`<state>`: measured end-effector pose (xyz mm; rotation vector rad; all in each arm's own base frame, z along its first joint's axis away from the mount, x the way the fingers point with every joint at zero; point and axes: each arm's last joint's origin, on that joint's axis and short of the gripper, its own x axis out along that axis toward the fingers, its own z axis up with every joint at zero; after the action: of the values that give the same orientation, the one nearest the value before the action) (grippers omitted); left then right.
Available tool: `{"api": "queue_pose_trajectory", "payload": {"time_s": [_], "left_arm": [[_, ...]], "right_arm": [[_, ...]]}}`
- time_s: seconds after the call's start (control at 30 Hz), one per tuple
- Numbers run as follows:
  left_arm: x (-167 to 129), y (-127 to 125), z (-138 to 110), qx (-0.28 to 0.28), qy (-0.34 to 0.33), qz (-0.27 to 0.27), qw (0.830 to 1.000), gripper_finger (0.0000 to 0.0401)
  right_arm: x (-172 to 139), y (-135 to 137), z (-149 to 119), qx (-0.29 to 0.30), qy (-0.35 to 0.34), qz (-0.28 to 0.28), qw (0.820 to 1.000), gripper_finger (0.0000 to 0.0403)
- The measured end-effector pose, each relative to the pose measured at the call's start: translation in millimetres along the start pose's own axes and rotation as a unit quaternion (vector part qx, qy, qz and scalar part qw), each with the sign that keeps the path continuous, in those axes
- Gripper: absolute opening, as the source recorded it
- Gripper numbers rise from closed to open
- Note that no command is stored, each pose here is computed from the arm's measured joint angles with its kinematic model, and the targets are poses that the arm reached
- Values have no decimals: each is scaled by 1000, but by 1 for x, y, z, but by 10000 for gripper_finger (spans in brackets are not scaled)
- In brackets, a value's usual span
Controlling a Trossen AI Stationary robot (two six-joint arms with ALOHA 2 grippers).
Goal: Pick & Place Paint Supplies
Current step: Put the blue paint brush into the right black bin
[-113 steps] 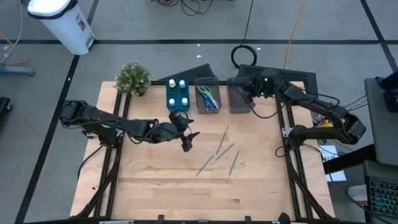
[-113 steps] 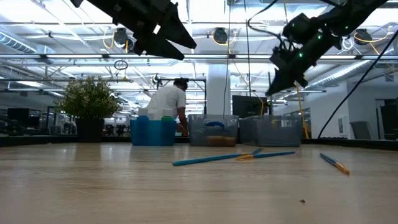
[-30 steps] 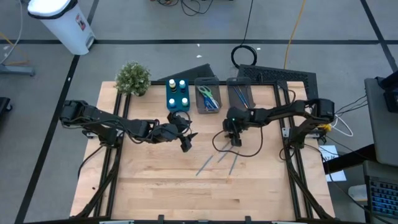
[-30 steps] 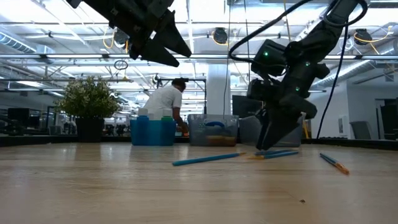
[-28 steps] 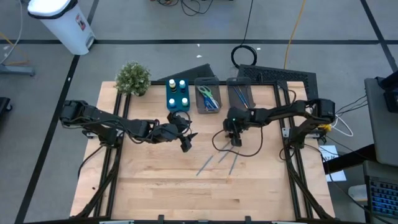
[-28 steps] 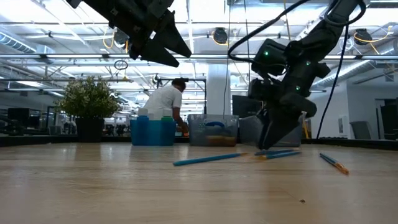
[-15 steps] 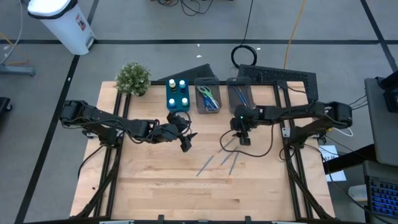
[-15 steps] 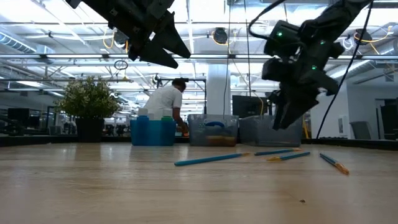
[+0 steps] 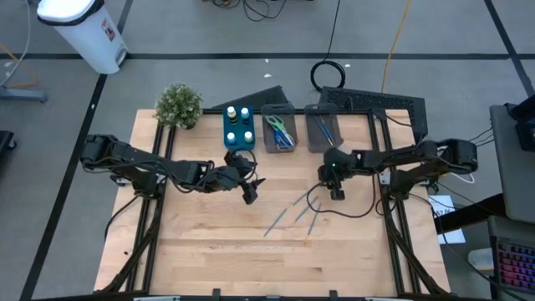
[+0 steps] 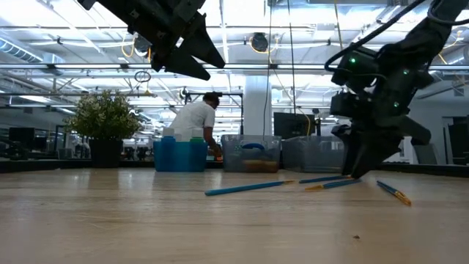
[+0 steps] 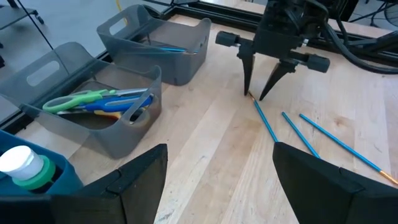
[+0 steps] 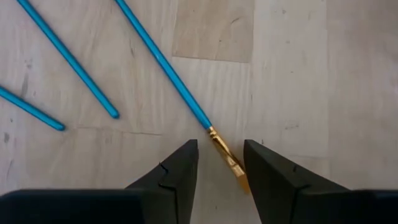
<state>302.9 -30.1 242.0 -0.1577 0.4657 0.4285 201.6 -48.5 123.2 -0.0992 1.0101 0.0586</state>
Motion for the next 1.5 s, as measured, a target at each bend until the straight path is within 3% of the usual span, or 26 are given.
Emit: {"api": "queue_pose_trajectory", "payload": {"time_s": [0.23, 0.77, 1.07, 1.5], "left_arm": [[0, 0, 0, 0, 0, 1, 1000, 301], [0, 0, 0, 0, 0, 1, 1000, 301], [0, 0, 0, 0, 0, 1, 1000, 301], [0, 0, 0, 0, -1, 1, 1000, 301]], "right_arm": [[4, 6, -17, 43, 22, 20, 999, 110], [6, 12, -24, 34, 45, 18, 998, 9], [6, 12, -26, 35, 56, 20, 998, 2], [-26, 17, -5, 5, -74, -5, 997, 0]]}}
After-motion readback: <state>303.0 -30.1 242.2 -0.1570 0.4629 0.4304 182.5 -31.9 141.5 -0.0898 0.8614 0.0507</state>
